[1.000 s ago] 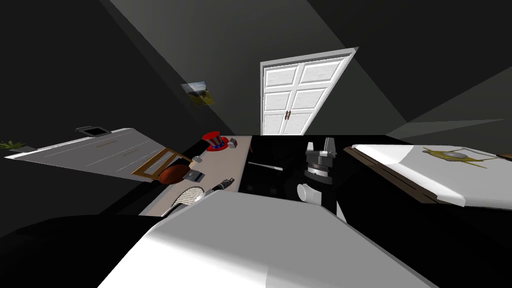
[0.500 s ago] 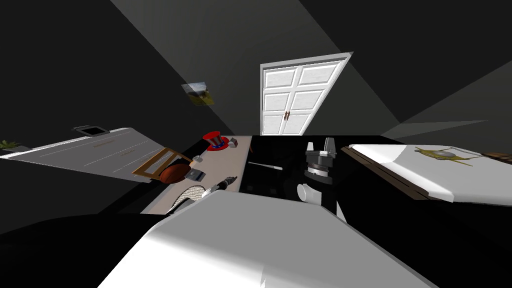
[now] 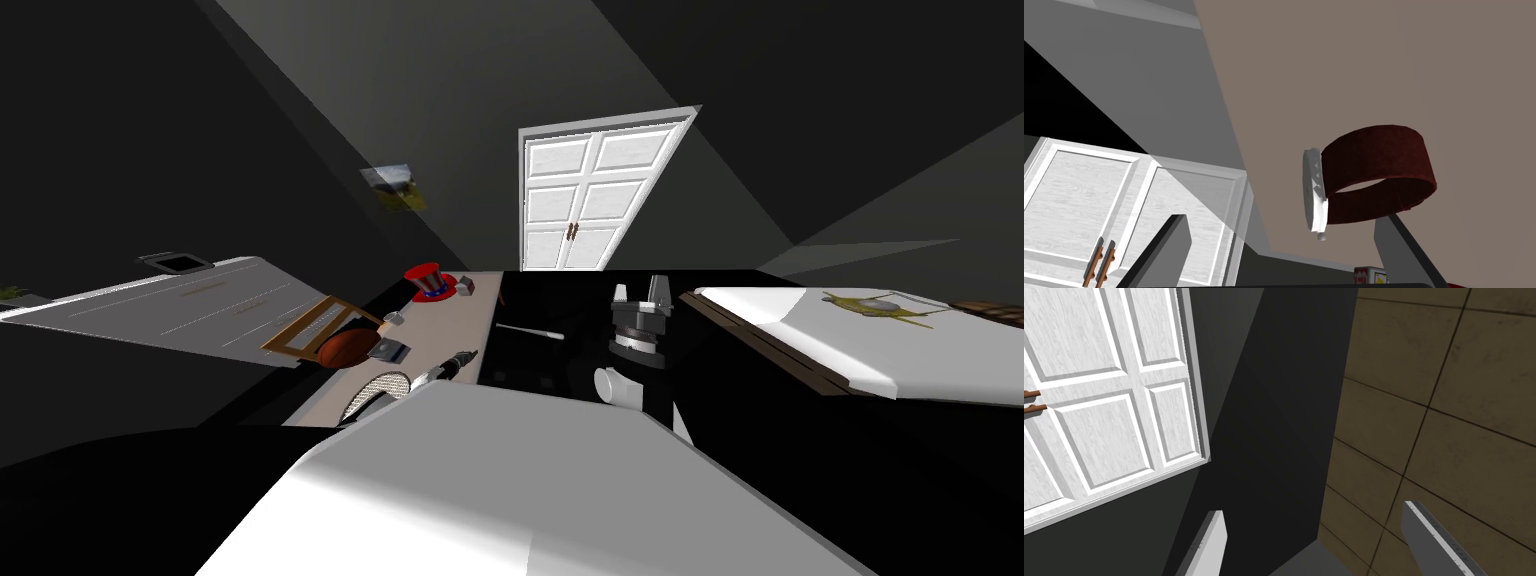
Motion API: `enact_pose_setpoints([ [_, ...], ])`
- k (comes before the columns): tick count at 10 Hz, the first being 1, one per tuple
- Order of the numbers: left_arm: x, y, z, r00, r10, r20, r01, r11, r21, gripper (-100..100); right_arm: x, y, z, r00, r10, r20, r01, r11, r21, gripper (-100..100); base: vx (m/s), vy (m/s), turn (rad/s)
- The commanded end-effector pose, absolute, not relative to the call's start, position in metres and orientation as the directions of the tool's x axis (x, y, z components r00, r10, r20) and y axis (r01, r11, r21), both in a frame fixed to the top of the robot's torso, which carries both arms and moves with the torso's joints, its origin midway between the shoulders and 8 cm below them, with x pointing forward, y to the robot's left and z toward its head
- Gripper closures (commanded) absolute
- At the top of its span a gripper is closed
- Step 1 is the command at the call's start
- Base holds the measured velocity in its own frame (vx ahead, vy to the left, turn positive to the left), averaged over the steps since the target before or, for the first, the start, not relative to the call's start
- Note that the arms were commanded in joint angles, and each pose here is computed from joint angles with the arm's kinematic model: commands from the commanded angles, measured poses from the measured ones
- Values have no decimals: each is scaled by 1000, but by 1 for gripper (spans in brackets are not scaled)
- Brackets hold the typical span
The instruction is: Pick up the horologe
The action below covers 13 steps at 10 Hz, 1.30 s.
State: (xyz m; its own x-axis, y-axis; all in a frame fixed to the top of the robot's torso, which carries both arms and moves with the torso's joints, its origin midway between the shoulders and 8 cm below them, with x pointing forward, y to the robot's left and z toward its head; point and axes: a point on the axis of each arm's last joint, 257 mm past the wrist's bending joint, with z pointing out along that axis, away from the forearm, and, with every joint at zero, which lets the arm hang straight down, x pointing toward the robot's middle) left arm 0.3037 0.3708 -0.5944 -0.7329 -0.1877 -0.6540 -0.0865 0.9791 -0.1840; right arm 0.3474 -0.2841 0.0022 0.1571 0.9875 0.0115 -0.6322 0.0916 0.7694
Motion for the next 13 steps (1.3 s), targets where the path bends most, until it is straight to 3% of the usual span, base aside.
enact_pose_setpoints([
  [1, 304, 371, -594, -733, -187, -654, -86, 979, -184, -100, 347, -284, 2, 157, 988, 12, -632, 92, 769, 0, -3, -3, -10],
  [13, 297, 383, -599, -709, -245, -661, -165, 969, -182, -100, 347, -284, 2, 157, 988, 12, -632, 92, 769, 0, -13, -13, -42],
])
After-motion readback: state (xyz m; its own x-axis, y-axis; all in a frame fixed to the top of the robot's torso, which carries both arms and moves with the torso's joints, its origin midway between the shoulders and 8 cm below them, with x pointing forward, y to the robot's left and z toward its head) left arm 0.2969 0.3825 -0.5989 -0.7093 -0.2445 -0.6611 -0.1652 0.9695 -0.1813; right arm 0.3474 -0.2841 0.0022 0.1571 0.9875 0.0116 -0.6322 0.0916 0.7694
